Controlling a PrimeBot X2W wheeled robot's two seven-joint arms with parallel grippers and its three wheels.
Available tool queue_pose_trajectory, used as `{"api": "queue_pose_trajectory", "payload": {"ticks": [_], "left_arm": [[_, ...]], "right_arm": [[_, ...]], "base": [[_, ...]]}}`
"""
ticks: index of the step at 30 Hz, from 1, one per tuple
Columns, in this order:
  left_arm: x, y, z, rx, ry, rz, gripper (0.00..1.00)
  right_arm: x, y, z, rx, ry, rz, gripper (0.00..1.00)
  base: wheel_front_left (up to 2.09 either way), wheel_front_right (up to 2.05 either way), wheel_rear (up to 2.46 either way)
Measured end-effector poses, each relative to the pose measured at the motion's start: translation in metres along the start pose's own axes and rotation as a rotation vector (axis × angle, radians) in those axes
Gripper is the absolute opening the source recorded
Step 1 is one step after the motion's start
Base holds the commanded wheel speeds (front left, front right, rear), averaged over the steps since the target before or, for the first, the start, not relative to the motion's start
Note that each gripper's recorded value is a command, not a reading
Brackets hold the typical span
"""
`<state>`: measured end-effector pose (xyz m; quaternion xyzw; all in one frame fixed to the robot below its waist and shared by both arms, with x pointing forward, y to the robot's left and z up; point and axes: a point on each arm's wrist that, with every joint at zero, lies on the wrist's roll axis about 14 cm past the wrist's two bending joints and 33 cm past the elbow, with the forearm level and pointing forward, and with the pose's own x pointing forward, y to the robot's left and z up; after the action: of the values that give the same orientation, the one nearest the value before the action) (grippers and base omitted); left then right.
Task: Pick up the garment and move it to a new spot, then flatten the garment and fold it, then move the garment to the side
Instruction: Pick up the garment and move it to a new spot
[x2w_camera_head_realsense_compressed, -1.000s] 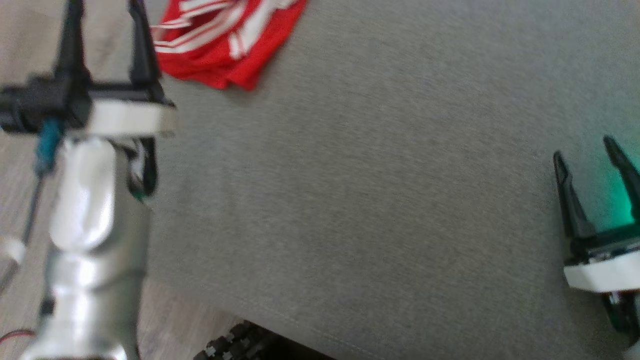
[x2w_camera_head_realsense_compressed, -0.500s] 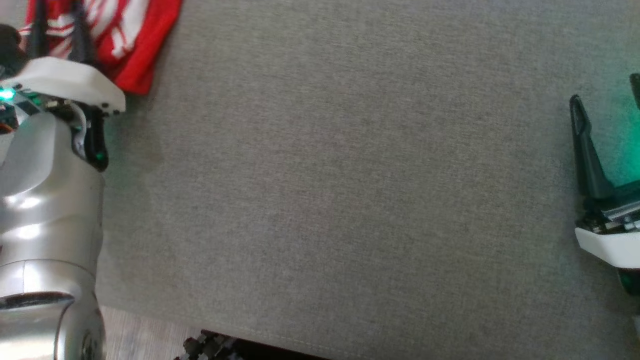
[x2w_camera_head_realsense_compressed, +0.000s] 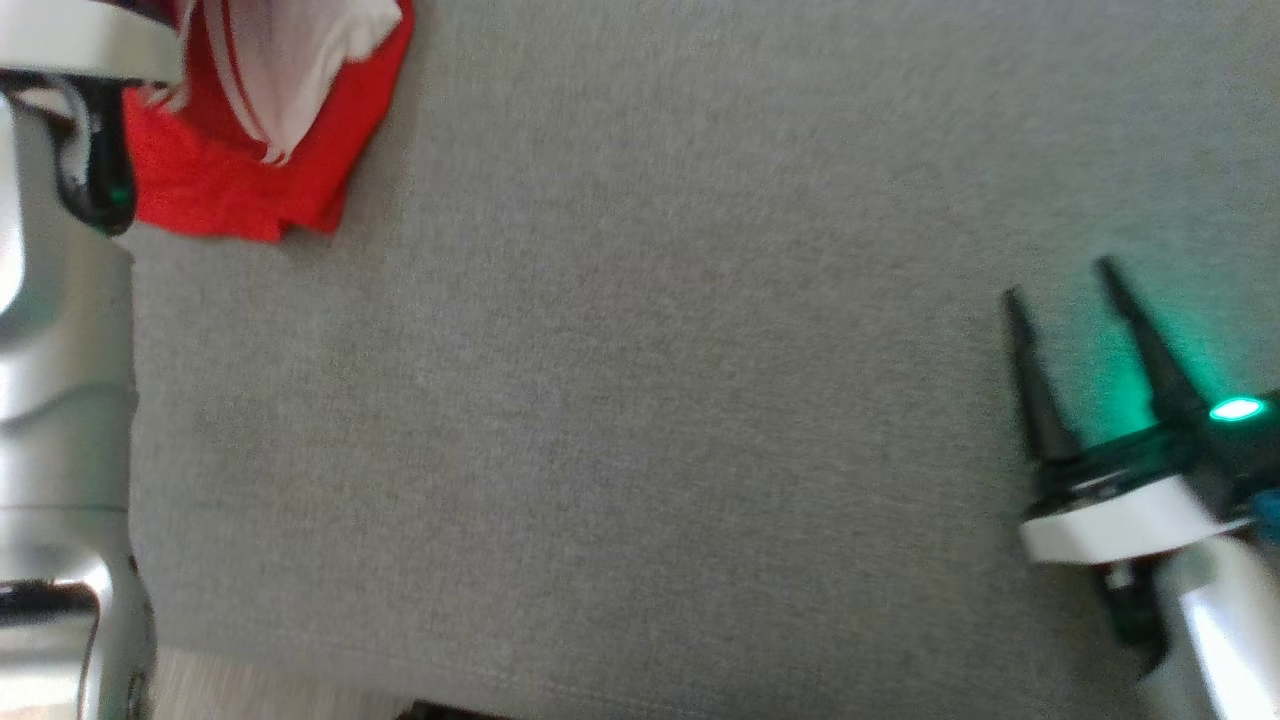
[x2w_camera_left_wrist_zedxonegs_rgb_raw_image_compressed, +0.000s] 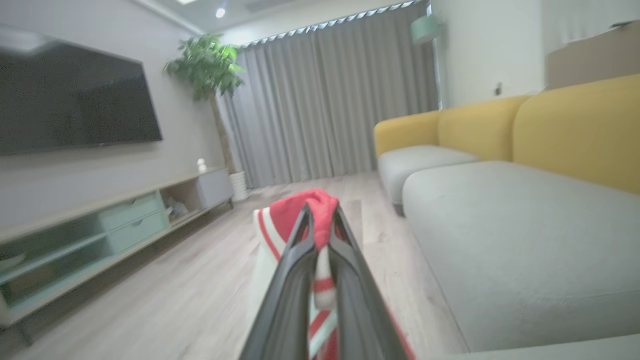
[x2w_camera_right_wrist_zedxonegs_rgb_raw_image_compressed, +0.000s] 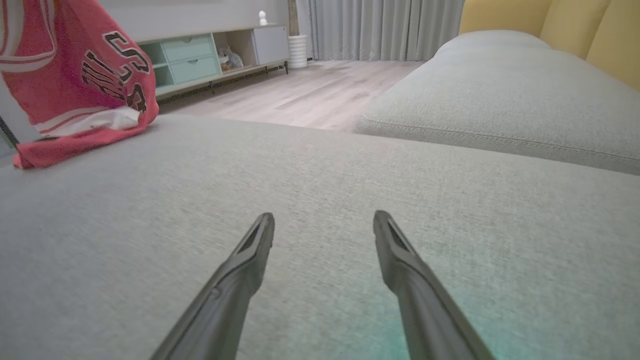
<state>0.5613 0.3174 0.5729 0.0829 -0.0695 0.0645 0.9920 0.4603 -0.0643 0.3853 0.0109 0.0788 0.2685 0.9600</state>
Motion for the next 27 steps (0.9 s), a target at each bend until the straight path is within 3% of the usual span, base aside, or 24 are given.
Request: {"api": "queue_pose_trajectory", "payload": {"ticks": [8, 14, 19, 23, 27], "left_arm": [[-0.021, -0.088, 0.143, 0.126, -0.299, -0.328, 0.0], [-0.04, -0.181, 0.226, 0.149, -0.458, -0.585, 0.0], [-0.055, -0.243, 0.292, 0.147, -0.621, -0.729, 0.0], [-0.069, -0.284, 0.316, 0.08, -0.683, -0.838, 0.0], [-0.074, -0.311, 0.301, 0.036, -0.641, -0.912, 0.0]], "right_arm": [[-0.036, 0.03, 0.052, 0.097, -0.109, -0.07, 1.0], [-0.084, 0.014, 0.067, 0.117, -0.15, -0.211, 1.0], [-0.121, -0.011, 0.079, 0.116, -0.194, -0.344, 1.0], [-0.15, -0.03, 0.084, 0.115, -0.22, -0.444, 1.0], [-0.167, -0.042, 0.085, 0.125, -0.233, -0.505, 1.0]], "base": [[0.0, 0.0, 0.0], [0.0, 0.0, 0.0], [0.0, 0.0, 0.0], [0.0, 0.0, 0.0], [0.0, 0.0, 0.0]]}}
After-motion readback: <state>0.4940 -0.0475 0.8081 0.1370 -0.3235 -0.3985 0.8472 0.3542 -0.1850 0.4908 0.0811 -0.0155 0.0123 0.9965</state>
